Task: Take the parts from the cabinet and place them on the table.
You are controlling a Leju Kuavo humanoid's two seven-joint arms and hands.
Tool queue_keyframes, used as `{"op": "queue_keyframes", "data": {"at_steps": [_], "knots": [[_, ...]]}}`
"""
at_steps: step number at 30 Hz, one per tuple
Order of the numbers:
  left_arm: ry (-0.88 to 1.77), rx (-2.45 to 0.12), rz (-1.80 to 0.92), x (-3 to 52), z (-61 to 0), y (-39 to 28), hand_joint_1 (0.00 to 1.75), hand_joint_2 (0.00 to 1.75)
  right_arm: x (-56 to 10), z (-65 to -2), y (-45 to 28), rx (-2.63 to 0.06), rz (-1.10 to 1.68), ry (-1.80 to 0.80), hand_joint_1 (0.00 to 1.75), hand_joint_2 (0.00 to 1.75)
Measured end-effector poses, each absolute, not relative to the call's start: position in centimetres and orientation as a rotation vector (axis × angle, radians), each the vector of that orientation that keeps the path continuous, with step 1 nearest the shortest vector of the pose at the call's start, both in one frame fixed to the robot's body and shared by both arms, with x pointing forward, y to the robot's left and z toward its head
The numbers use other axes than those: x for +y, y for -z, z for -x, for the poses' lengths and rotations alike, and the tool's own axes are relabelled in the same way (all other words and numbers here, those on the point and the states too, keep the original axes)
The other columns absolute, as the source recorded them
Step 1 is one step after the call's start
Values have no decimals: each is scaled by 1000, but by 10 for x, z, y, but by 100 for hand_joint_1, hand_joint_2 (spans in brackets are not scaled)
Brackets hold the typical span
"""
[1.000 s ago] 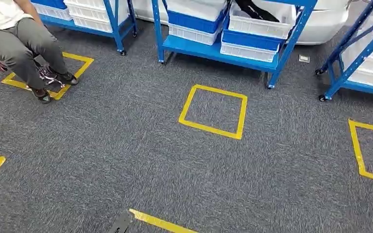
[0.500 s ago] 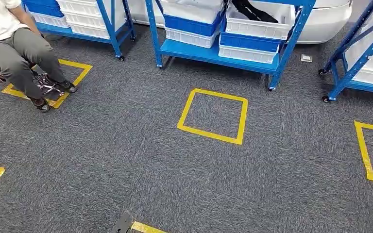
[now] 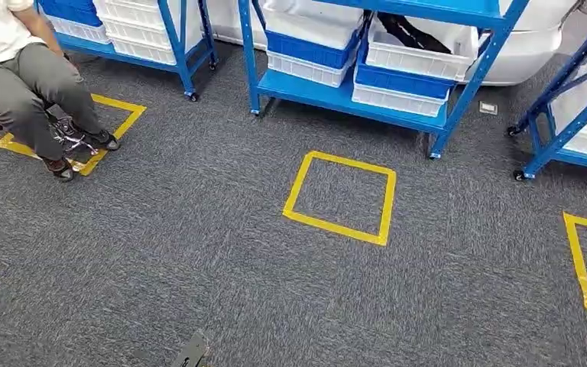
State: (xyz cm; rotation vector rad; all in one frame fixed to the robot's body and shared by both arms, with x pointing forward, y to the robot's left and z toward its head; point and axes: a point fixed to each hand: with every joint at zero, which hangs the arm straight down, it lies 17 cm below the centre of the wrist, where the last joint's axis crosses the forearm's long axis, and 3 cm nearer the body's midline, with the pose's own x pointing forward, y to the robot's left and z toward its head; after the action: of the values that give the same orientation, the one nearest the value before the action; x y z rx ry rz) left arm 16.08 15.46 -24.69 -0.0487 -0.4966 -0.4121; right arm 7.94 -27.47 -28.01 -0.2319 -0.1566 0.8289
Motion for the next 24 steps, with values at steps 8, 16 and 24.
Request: {"op": "queue_keyframes", "data": {"at_steps": [8, 16, 24], "knots": [[414, -493, 51, 154, -162, 247, 0, 0, -277, -75, 281, -142, 226, -826, 0, 0], [420, -491, 51, 154, -163, 247, 0, 0, -276, -72, 281, -134, 221, -814, 0, 0], [429, -489, 54, 155, -163, 247, 0, 0, -276, -75, 281, -132, 220, -806, 0, 0]]}}
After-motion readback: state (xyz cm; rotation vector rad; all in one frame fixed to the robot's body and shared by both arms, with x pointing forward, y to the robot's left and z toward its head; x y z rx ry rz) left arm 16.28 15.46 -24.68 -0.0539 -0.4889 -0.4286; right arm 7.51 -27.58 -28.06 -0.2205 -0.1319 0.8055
